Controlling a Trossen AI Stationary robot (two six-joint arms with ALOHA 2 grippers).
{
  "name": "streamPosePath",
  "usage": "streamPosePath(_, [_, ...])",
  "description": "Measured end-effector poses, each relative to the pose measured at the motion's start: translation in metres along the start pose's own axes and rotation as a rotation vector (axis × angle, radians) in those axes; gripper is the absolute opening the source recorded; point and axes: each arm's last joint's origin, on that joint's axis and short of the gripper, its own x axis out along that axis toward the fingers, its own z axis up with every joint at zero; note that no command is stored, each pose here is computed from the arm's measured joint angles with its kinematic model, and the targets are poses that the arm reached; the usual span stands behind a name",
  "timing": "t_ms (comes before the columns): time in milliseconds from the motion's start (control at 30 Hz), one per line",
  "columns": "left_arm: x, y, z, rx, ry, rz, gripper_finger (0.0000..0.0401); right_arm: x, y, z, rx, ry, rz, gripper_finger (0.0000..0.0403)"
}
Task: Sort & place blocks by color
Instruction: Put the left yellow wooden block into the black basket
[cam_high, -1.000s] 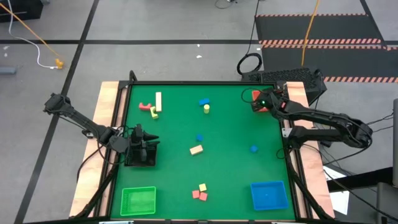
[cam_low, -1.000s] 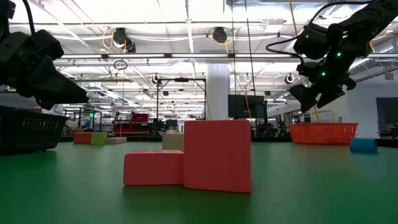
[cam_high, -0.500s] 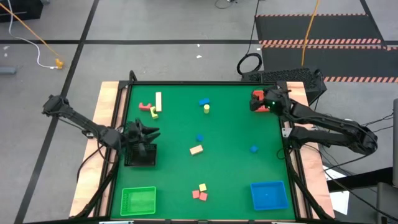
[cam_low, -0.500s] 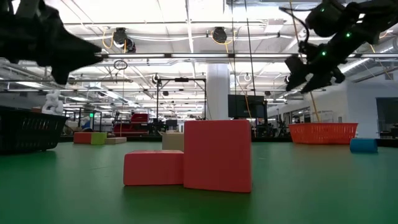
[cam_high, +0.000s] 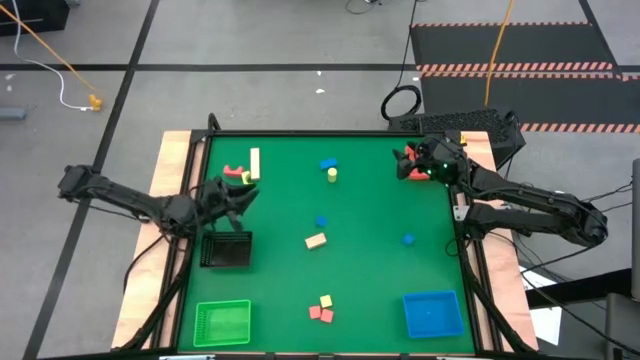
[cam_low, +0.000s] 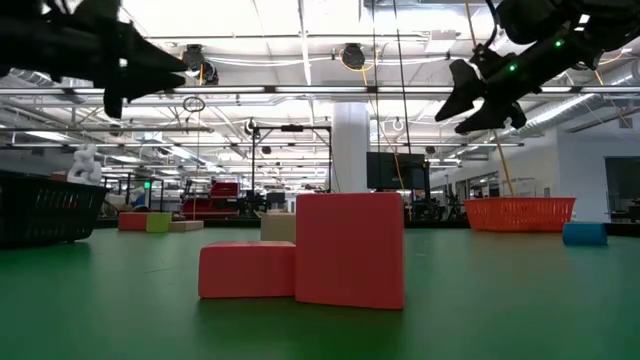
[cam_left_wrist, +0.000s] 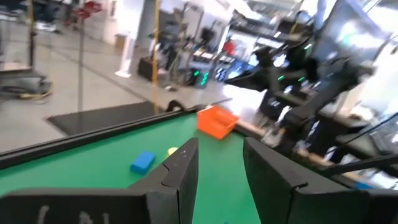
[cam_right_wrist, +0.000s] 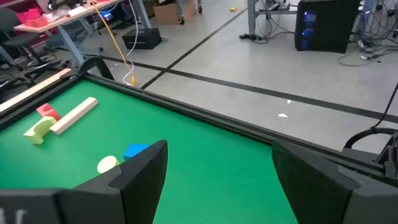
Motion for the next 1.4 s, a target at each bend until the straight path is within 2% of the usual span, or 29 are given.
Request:
streamPosePath(167, [0.019,-0.004,0.013,0.009,0.127,0.131,0.0127,0.000,0.000,0.000,0.017,0.002,-0.001,0.0281])
streamPosePath(300, [0.033,-0.001,0.019,-0.050,0.247,0.290,0.0127,0.000,0.000,0.000,0.026,0.003,-0.002,0.0281])
streamPosePath(500, [0.046,0.020,0.018,-0.146,0.459,0.591,0.0127,0.000,0.000,0.000,0.026,0.003,-0.002,0.0281])
streamPosePath(700, [0.059,0.047,0.004,-0.284,0.675,0.743,0.0127,0.000,0.000,0.000,0.026,0.003,-0.003,0.0281])
streamPosePath(767, [0.063,0.056,-0.003,-0.294,0.726,0.796,0.0127,0.000,0.000,0.000,0.026,0.003,-0.003,0.0281])
streamPosePath(933, [0.069,0.071,-0.012,-0.331,0.766,0.911,0.0127,0.000,0.000,0.000,0.026,0.004,-0.003,0.0281])
streamPosePath(1167, [0.072,0.082,-0.020,-0.422,0.747,1.023,0.0127,0.000,-0.001,-0.003,0.006,0.025,-0.011,0.0281])
streamPosePath(1400, [0.081,0.085,-0.029,-0.452,0.727,1.049,0.0127,0.000,-0.001,-0.002,-0.016,0.025,-0.010,0.0281])
